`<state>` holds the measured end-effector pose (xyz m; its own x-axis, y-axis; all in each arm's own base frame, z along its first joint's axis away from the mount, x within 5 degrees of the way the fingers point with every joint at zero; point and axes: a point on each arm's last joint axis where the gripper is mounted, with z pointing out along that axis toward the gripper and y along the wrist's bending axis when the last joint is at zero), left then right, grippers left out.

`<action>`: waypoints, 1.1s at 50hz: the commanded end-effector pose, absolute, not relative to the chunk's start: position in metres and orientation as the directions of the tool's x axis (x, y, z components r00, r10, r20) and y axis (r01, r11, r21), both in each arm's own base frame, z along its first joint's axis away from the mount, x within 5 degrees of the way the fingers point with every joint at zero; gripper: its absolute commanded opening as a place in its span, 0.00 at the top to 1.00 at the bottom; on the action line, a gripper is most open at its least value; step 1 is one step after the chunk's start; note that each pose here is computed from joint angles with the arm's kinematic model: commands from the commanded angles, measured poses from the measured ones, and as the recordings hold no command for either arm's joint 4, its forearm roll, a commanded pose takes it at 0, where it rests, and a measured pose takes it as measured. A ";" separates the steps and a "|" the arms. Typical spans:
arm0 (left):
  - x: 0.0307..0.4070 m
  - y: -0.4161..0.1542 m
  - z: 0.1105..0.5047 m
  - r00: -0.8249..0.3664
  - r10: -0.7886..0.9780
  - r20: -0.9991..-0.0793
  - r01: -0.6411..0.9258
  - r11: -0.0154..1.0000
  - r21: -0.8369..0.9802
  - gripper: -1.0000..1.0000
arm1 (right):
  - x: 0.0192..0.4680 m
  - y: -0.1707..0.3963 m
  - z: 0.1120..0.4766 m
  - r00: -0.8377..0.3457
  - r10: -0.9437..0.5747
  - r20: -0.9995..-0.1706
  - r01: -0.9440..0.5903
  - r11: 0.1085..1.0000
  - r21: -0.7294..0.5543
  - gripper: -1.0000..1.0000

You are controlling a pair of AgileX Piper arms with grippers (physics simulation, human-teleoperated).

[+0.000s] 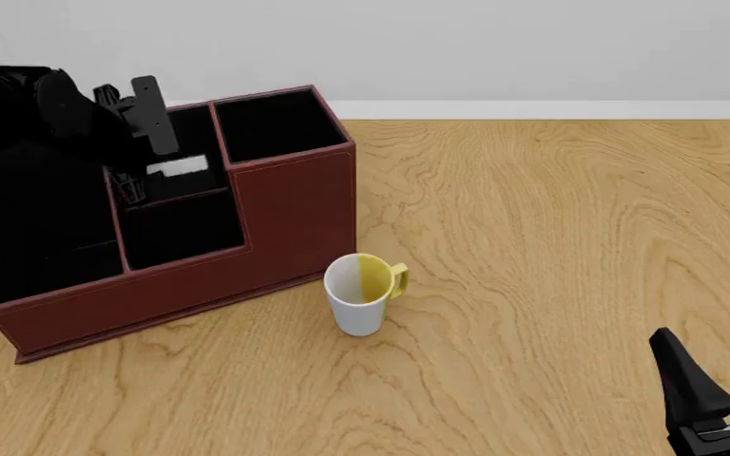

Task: Pick up the book and place it in the front compartment of the caddy.

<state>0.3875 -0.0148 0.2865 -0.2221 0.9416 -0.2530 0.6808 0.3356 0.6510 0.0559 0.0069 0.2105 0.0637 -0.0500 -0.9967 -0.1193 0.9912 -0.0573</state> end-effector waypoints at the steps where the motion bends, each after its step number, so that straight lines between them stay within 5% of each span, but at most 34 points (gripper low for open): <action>1: 0.402 -0.023 0.282 -0.198 0.942 -0.273 0.649 0.334 0.683 0.00 | 0.056 0.007 0.210 0.063 -0.049 -0.997 -0.122 0.991 -0.057 0.00; 22: 0.395 -0.022 0.306 -0.197 0.933 -0.301 0.607 0.357 0.710 0.00 | 0.056 0.007 0.211 0.068 -0.053 -0.996 -0.128 0.990 -0.061 0.00; 55: 0.333 -0.041 0.347 -0.171 0.901 -0.398 0.559 0.422 0.714 0.00 | 0.056 0.007 0.212 0.089 -0.086 -0.992 -0.119 0.988 -0.097 0.00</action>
